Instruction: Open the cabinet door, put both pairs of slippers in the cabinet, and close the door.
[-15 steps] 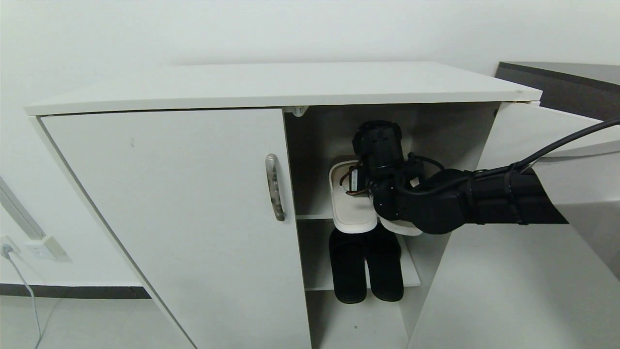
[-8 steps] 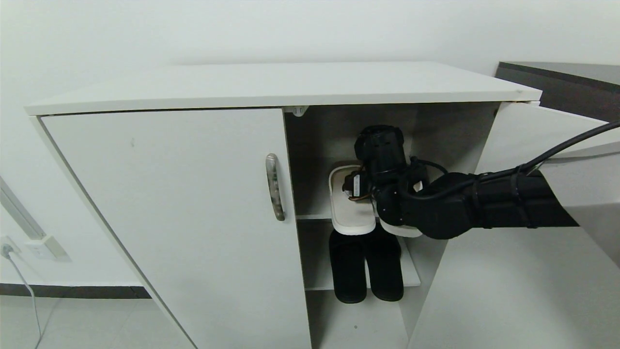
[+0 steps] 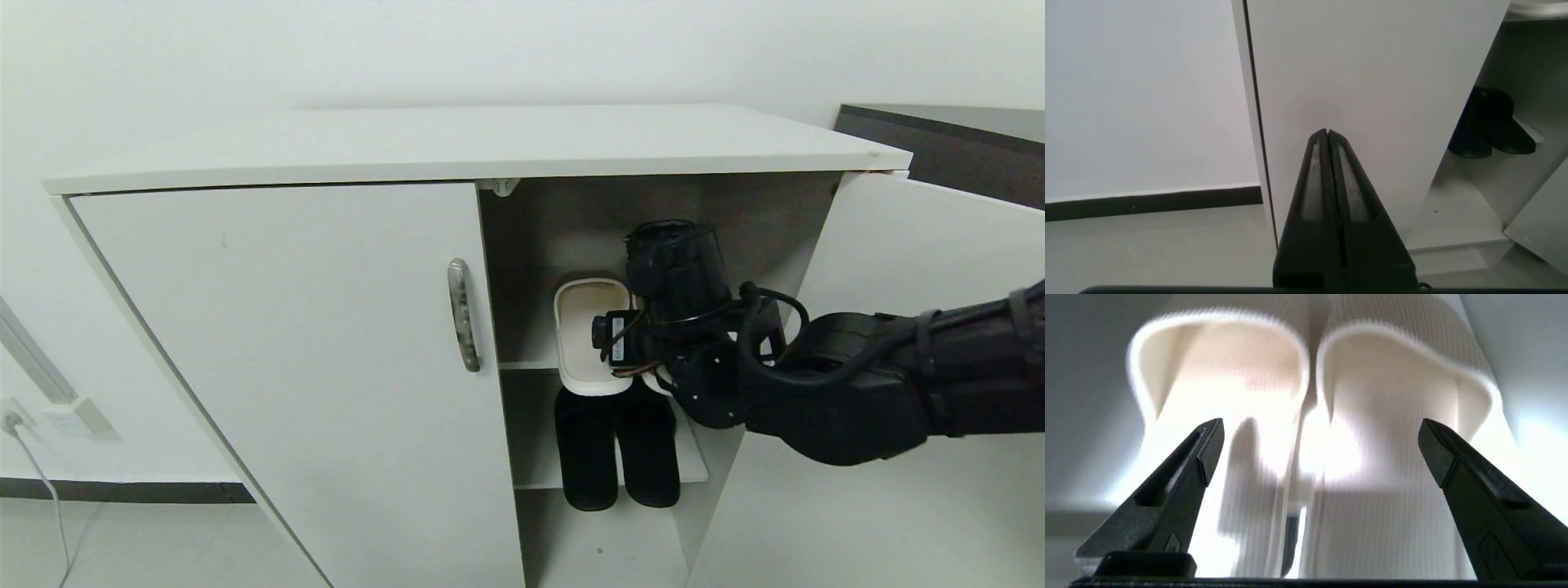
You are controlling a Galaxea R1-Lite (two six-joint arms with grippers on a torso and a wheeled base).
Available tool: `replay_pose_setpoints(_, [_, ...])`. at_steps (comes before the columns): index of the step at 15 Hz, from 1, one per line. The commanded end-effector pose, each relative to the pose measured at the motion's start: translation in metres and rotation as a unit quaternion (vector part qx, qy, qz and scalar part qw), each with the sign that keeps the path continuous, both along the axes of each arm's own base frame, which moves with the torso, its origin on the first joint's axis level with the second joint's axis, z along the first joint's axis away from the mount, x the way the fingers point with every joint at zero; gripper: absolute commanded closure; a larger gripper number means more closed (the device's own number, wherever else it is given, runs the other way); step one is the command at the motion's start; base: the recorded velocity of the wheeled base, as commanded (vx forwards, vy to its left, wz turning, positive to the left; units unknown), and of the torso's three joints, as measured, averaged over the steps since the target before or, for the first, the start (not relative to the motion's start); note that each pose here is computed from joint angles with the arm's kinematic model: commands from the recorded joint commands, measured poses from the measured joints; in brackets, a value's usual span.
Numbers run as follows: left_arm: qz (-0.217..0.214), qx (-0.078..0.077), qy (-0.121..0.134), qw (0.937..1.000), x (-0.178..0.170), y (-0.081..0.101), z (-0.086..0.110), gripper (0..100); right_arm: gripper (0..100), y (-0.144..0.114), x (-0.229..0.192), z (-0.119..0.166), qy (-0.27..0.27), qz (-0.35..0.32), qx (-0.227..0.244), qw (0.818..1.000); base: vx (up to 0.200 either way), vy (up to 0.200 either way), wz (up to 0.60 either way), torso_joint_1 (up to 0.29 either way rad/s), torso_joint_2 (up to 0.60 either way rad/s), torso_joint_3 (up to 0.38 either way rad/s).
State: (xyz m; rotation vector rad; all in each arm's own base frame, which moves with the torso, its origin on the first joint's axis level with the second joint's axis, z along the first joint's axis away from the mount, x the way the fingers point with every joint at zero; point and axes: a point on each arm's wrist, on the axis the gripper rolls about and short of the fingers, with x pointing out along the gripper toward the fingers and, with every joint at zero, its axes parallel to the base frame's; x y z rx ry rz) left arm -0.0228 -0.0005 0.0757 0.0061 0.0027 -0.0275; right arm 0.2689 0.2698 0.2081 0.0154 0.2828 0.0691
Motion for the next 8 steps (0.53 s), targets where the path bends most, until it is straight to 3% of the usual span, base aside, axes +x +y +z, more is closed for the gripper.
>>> replay_pose_setpoints(1, [0.000, 0.000, 0.001, 1.0000, 0.000, 0.000, 0.000, 100, 0, -0.008, -0.025, 0.011, -0.009, 0.018, 0.012, 1.000, 0.000, 0.000, 0.00, 0.000, 0.00, 0.000])
replay_pose_setpoints(3, [0.000, 0.001, 0.000, 1.0000, 0.000, 0.000, 0.000, 100, 0, -0.011, -0.038, 0.012, -0.018, 0.028, 0.019, 0.999, 0.000, 0.000, 0.00, 0.000, 0.00, 0.000])
replay_pose_setpoints(4, [0.000, 0.000, 0.001, 1.0000, 0.000, 0.000, 0.000, 100, 100, -0.013, -0.041, 0.009, -0.020, 0.030, 0.021, 0.999, 0.000, 0.000, 0.00, 0.000, 0.00, 0.000])
replay_pose_setpoints(8, [0.001, 0.004, 0.000, 1.0000, 0.000, 0.000, 0.000, 100, 100, -0.011, -0.043, 0.004, -0.033, 0.037, 0.024, 0.998, 0.000, 0.000, 0.00, 0.000, 0.00, 0.000])
